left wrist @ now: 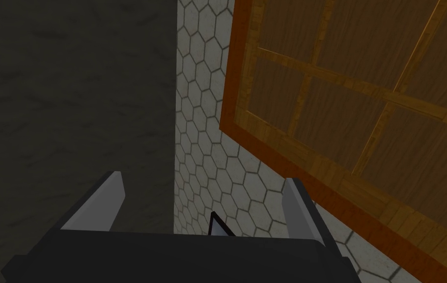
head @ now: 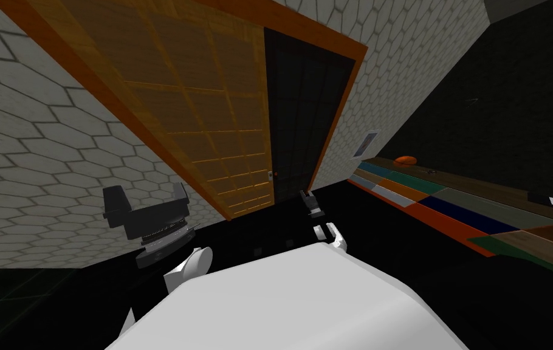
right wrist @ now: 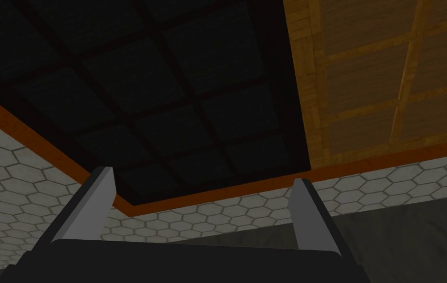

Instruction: Pull the door open

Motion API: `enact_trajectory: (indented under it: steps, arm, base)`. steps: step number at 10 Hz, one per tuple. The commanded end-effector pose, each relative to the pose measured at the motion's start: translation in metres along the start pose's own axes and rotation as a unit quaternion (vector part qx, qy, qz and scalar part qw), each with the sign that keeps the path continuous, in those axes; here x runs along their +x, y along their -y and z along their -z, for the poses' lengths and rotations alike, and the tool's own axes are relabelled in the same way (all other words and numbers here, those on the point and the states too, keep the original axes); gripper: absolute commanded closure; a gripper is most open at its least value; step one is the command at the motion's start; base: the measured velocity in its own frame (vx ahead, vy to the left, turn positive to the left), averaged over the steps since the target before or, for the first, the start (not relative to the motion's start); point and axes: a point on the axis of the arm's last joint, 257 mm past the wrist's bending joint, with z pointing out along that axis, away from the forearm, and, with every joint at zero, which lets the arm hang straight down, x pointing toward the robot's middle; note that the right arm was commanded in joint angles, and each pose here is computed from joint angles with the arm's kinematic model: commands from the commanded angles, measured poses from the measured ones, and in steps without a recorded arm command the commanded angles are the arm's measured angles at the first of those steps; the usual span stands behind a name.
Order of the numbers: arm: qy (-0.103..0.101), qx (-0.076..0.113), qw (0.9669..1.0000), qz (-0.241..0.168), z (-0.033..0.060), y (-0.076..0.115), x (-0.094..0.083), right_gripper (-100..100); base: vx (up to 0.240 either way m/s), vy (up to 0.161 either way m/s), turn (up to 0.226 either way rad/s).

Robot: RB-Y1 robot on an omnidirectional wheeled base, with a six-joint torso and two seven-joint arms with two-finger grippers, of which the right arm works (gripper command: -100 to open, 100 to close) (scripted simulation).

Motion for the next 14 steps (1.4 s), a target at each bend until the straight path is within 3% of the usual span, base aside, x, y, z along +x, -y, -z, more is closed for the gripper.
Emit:
enact_trajectory:
  steps: [1,8,13,14]
  arm:
    - [-0.009,0.003,0.9998,0.017,0.0035,0.005,0.009,-100]
    - [-0.049,0.013,0.9955,0.08,0.0167,0.027,0.044,-100]
    - [-0.075,0.017,0.9901,0.117,0.0269,0.039,0.068,-100]
    - [-0.085,0.017,0.9877,0.13,0.0307,0.042,0.076,-100]
  base:
    - [0.104,0.042,0.009]
    - [0.099,0.033,0.011]
    - [0.107,0.033,0.011]
    - [0.141,0.034,0.014]
